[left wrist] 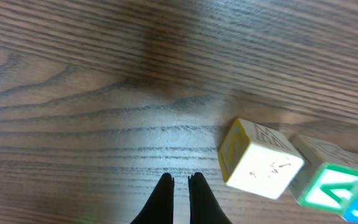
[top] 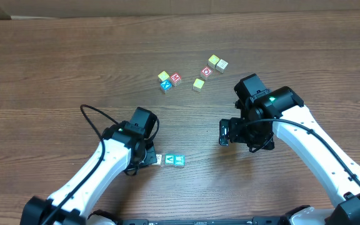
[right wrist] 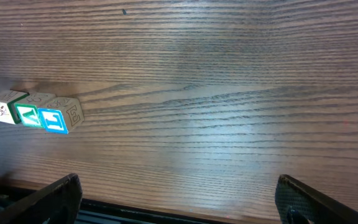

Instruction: Flip 5 blocks

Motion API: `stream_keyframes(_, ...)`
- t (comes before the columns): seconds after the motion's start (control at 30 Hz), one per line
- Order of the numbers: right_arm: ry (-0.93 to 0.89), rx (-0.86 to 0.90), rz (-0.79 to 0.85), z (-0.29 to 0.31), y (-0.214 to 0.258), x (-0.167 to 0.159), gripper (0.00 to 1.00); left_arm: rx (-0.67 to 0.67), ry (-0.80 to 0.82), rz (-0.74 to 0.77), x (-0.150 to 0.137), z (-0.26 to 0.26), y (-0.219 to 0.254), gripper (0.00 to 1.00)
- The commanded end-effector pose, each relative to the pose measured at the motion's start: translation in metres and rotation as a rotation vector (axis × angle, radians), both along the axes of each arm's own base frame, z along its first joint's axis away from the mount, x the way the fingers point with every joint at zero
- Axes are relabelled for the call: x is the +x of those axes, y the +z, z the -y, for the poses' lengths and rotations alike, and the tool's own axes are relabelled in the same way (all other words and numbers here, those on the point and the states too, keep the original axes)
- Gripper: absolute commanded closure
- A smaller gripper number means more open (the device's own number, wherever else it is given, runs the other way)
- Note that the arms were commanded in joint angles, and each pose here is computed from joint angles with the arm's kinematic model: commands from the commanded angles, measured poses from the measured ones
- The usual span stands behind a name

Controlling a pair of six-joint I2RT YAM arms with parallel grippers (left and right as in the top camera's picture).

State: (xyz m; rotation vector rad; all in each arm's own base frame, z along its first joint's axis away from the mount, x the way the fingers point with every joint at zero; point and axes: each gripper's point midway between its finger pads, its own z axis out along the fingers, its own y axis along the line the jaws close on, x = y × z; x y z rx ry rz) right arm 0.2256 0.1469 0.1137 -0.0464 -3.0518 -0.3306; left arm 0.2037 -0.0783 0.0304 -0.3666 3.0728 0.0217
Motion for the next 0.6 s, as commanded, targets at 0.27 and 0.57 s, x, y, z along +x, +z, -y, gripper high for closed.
stream_keyframes(0.27,0.01,-0.001,0.005,-0.001,0.0,-0.001,0.0,-0.073,-0.006,-0.045,0.011,0.019,-0.021,0.96)
stream_keyframes(0.57,0.01,-0.001,0.005,-0.001,0.0,-0.001,0.0,-0.081,-0.026,-0.043,0.011,0.021,-0.021,0.96)
